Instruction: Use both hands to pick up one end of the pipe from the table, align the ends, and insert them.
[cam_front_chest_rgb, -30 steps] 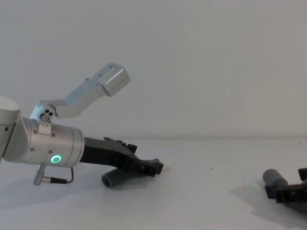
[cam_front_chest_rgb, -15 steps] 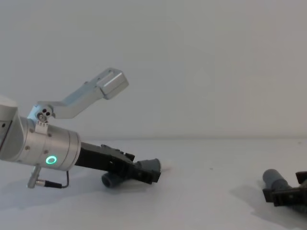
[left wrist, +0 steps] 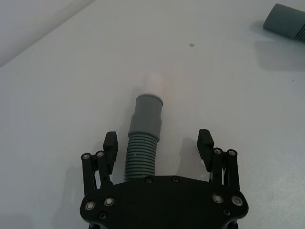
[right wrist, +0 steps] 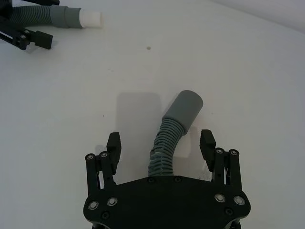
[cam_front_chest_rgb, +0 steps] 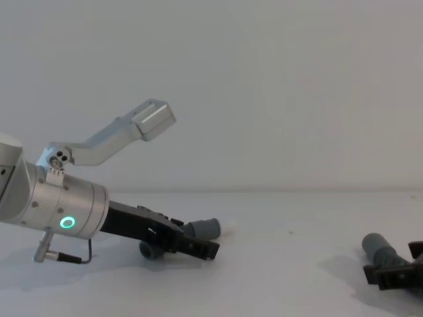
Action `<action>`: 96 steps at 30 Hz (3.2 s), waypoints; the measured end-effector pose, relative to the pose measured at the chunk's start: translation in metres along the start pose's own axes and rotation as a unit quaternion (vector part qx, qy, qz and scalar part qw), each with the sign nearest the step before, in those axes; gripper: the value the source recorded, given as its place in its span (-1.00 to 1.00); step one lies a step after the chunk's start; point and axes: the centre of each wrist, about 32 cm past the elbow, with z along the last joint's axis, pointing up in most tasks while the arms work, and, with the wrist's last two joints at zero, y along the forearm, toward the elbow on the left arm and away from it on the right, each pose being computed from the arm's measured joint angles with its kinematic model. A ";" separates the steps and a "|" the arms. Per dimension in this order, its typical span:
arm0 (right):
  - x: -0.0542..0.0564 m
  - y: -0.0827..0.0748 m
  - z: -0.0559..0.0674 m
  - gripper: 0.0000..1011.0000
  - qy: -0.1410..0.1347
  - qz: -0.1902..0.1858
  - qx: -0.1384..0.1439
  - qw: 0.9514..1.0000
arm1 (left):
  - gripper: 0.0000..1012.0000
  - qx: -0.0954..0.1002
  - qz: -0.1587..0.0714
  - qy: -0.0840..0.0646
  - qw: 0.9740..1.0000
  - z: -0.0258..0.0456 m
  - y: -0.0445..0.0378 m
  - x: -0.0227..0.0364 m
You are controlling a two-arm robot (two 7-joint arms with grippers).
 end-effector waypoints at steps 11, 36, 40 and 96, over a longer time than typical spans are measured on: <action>0.000 0.000 -0.001 0.90 0.002 0.000 -0.003 1.000 | 0.98 0.005 0.002 -0.002 1.000 0.0008 0.0006 0.0003; 0.000 0.000 -0.002 -0.60 0.003 0.000 -0.005 1.000 | 0.98 0.008 0.004 -0.004 1.000 0.0014 0.0008 0.0003; 0.000 0.000 -0.002 -0.75 0.003 0.000 -0.005 1.000 | 0.98 0.009 0.005 -0.004 1.000 0.0013 0.0008 0.0003; 0.000 0.000 -0.002 -0.81 0.003 0.000 -0.005 1.000 | 0.31 0.009 0.005 -0.004 1.000 0.0012 0.0008 0.0003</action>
